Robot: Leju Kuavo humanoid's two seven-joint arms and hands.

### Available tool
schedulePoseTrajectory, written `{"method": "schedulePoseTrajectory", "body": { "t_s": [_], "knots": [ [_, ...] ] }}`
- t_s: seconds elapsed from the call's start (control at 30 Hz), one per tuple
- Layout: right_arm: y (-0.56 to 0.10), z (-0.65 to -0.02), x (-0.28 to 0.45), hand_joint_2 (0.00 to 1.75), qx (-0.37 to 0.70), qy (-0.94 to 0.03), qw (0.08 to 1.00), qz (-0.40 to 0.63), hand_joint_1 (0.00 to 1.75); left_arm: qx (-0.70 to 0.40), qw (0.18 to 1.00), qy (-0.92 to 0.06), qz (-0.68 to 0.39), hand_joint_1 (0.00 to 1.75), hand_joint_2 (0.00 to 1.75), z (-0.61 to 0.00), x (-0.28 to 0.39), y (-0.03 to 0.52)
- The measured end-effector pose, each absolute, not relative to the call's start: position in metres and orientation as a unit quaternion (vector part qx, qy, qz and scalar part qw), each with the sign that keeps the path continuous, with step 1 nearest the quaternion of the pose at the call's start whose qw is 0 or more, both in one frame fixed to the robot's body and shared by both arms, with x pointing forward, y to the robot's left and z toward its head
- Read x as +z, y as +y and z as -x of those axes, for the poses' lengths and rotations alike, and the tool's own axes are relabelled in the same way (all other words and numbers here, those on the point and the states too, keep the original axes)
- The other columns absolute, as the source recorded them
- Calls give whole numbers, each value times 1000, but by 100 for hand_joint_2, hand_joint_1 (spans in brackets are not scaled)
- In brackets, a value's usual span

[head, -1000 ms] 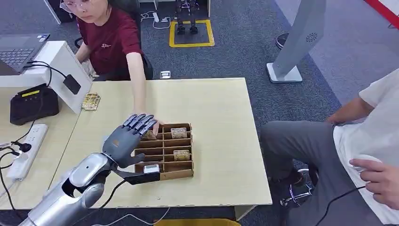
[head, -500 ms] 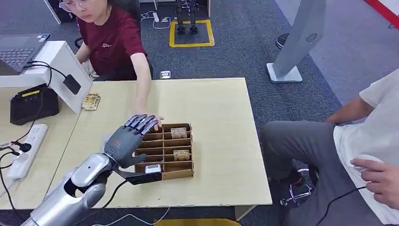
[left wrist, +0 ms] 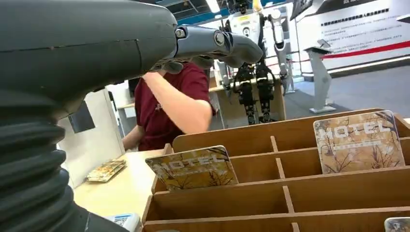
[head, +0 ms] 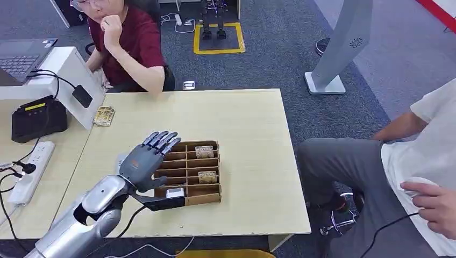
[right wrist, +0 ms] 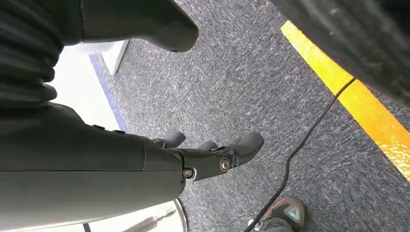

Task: Pass the card to the sensor for recognition and then transmit it.

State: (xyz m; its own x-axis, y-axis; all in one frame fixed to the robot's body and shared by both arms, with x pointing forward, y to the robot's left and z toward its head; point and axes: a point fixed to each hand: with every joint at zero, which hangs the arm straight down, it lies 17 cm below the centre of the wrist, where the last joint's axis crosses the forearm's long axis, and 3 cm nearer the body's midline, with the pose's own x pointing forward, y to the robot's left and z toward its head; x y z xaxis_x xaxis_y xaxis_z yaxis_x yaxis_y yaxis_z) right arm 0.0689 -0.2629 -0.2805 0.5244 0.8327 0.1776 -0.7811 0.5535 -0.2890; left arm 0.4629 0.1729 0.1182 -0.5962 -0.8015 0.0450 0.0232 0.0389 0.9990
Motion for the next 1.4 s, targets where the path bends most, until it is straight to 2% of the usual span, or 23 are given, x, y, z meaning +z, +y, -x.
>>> {"method": "schedulePoseTrajectory", "body": {
  "t_s": [1.4],
  "knots": [
    [-264, -70, -280, 175, 457, -150, 872, 92, 0, -638, 380, -604, -289, 0, 175, -473, 91, 187]
  ]
}}
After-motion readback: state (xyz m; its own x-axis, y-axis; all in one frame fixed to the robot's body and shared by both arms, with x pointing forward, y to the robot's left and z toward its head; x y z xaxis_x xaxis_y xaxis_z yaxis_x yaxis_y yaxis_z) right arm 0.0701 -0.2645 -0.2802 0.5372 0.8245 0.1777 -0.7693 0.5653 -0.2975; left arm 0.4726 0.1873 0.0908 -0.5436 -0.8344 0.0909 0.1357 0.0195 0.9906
